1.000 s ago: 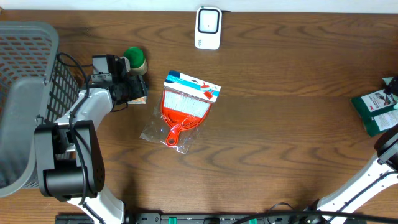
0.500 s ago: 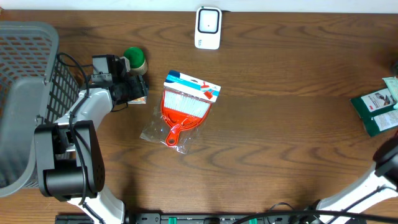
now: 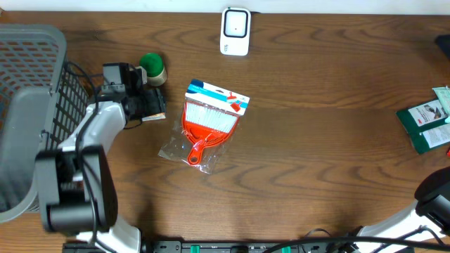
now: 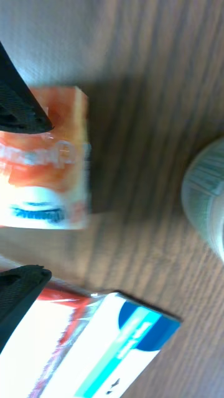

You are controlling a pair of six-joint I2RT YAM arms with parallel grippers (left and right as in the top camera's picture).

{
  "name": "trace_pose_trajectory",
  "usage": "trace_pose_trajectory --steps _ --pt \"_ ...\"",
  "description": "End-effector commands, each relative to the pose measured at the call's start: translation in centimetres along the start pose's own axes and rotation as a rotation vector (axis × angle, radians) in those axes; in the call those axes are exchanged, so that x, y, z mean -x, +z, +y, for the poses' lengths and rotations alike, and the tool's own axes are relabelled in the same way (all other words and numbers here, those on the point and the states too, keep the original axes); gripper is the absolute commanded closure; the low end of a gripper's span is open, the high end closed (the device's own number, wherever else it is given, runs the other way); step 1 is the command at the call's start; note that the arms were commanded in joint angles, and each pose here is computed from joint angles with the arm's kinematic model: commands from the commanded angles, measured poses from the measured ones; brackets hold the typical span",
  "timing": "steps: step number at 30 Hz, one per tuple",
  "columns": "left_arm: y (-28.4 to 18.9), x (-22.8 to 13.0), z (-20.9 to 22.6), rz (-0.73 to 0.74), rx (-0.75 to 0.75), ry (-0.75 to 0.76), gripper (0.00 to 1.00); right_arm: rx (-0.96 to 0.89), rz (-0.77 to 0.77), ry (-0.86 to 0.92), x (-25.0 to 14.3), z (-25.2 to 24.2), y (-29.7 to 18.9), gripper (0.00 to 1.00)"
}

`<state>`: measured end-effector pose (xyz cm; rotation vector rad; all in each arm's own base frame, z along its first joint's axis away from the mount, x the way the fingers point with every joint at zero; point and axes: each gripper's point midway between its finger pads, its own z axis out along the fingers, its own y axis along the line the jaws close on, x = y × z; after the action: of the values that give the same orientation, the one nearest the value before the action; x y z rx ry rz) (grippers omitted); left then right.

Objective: Scan the item barcode
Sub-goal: 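Bring the right gripper back to the red dustpan package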

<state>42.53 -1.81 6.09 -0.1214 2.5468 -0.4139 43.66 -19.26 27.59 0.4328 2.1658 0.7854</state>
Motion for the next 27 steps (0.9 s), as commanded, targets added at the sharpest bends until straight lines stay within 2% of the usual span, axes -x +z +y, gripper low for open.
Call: trace_pose_trajectory --steps 1,5,13,19,25,27 --pt "-5.4 3.2 0.8 -0.141 0.145 0.089 0.32 -0.019 0.057 -0.12 -1.4 2.0 1.1 0.01" --pt "-11.8 5.4 0.3 -0.281 0.241 0.121 0.32 -0.108 0.117 -0.175 -2.9 3.4 1.7 0.01" --pt "-22.3 6.3 -3.3 -0.517 0.218 0.162 0.32 -0.046 0.261 -0.306 -7.2 9.4 3.2 0.01" --pt "-26.3 4.9 -4.5 -0.581 0.212 0.173 0.32 0.022 0.373 -0.36 -11.1 13.9 6.6 0.01" --pt "-28.7 4.0 -5.2 -0.633 0.197 0.151 0.32 -0.178 0.464 -0.363 -15.9 15.7 11.2 0.01" --pt "-29.1 3.7 -5.3 -0.639 0.189 0.131 0.32 -0.15 0.502 -0.356 -18.6 17.4 13.1 0.01"
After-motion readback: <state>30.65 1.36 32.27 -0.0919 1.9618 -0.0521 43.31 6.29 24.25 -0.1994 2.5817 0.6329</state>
